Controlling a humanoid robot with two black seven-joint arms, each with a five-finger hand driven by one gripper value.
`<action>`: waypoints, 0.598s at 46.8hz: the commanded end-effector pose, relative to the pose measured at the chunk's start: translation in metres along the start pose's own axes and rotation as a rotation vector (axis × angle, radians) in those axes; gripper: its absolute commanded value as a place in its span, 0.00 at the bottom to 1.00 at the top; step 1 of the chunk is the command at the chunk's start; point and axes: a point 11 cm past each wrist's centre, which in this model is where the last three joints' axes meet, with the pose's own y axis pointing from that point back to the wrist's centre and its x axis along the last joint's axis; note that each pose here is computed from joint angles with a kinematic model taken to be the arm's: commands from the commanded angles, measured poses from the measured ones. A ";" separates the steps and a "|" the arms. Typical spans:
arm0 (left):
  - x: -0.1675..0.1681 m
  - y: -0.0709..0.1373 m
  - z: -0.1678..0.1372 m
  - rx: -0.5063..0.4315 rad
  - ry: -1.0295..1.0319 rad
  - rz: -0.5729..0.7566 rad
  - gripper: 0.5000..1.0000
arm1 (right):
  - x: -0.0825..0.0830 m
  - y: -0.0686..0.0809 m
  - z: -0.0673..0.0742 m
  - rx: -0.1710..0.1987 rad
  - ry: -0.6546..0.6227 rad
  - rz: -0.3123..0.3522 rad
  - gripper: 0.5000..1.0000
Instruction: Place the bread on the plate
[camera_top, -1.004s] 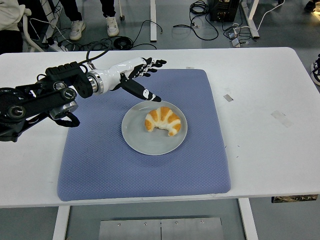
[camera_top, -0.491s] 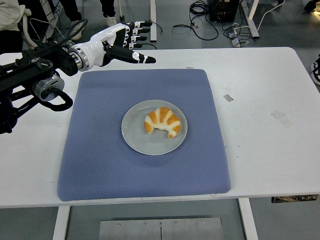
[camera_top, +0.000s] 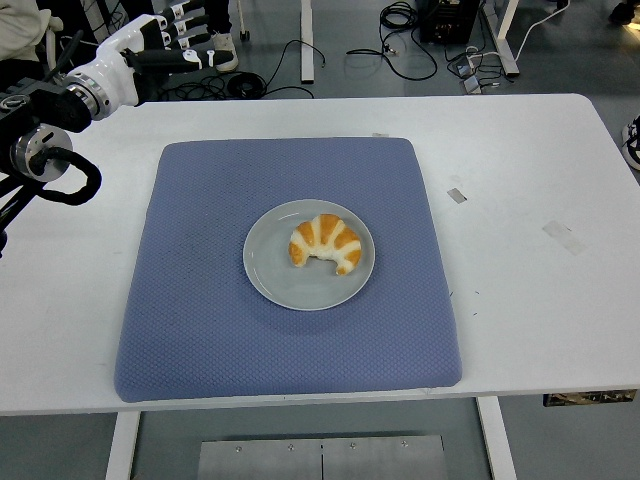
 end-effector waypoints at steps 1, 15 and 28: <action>0.005 0.000 0.001 -0.007 0.027 -0.012 0.96 | 0.000 0.000 0.000 0.000 0.000 -0.001 1.00; 0.032 -0.007 -0.006 -0.045 0.276 0.023 0.96 | -0.001 0.000 -0.003 0.005 -0.001 -0.004 1.00; 0.033 0.001 -0.052 -0.059 0.486 0.042 0.96 | 0.001 -0.001 -0.005 0.009 0.003 0.003 1.00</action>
